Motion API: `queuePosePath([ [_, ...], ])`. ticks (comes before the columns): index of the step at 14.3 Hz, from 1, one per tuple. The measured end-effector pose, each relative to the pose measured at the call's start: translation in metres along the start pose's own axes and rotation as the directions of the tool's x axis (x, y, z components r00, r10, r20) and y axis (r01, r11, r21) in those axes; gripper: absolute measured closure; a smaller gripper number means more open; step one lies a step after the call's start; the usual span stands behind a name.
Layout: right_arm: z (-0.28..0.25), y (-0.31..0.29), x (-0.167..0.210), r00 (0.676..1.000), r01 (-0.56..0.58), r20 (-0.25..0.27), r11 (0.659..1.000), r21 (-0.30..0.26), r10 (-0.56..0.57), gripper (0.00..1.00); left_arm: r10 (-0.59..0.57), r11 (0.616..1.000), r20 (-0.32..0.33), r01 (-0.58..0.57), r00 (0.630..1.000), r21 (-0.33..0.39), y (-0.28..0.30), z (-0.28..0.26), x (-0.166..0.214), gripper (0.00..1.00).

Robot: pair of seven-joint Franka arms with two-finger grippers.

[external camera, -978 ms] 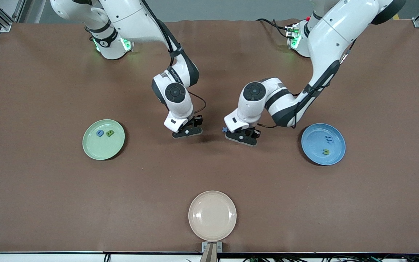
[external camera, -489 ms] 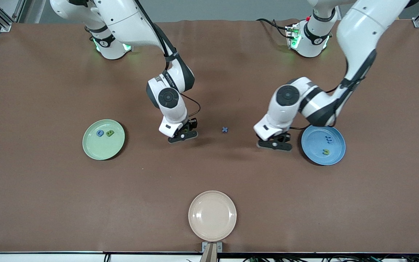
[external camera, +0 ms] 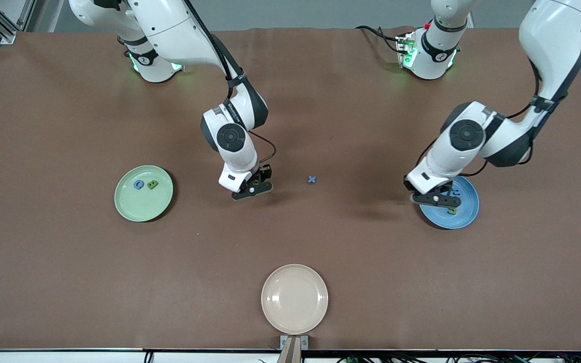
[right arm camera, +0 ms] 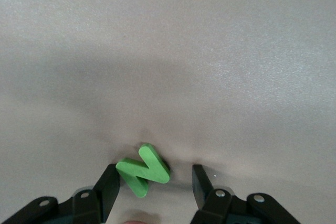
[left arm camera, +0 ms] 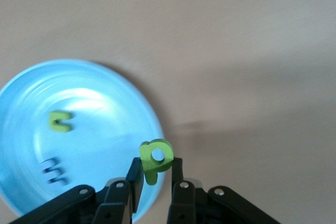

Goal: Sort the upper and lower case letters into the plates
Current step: 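Place the p on the blue plate while the right gripper grasps N, then place the green N on the green plate while the left gripper reaches x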

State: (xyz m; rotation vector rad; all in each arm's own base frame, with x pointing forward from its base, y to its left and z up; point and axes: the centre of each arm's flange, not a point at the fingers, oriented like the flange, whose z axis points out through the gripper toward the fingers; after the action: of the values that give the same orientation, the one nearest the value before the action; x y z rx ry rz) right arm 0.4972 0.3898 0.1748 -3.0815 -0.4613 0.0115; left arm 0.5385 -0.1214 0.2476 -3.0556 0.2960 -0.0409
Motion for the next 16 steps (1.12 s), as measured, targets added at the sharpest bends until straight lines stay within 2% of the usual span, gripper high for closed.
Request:
queuePosePath([
  [3, 0.0, 0.0, 0.0, 1.0, 0.015, -0.002, 1.0, -0.005, -0.015, 0.36, 0.029, 0.998, 0.009, -0.029, 1.0, 0.05, -0.048, 0.016, -0.015, 0.74],
  [5, 0.0, 0.0, 0.0, 1.0, 0.018, -0.003, 1.0, -0.006, -0.018, 0.37, 0.038, 0.998, 0.002, -0.038, 0.999, 0.059, -0.066, 0.022, -0.02, 0.74],
  [7, -0.002, 0.0, 0.001, 1.0, 0.026, -0.005, 1.0, -0.006, -0.026, 0.46, 0.059, 0.996, 0.001, -0.059, 0.998, 0.064, -0.071, 0.028, -0.023, 0.74],
  [10, -0.002, 0.0, 0.001, 0.999, 0.037, -0.007, 0.999, -0.006, -0.037, 0.5, 0.079, 0.996, -0.001, -0.079, 0.997, 0.045, -0.07, 0.039, -0.025, 0.74],
  [12, -0.005, 0.0, 0.002, 0.999, 0.039, -0.008, 0.999, -0.005, -0.039, 0.67, 0.086, 0.996, -0.004, -0.086, 0.996, 0.025, -0.068, 0.045, -0.026, 0.74],
  [16, -0.005, 0.007, 0.004, 1.0, 0.024, 0.004, 1.0, -0.007, -0.024, 0.67, 0.099, 0.995, -0.01, -0.099, 0.995, 0.007, -0.064, 0.052, -0.026, 0.74],
])
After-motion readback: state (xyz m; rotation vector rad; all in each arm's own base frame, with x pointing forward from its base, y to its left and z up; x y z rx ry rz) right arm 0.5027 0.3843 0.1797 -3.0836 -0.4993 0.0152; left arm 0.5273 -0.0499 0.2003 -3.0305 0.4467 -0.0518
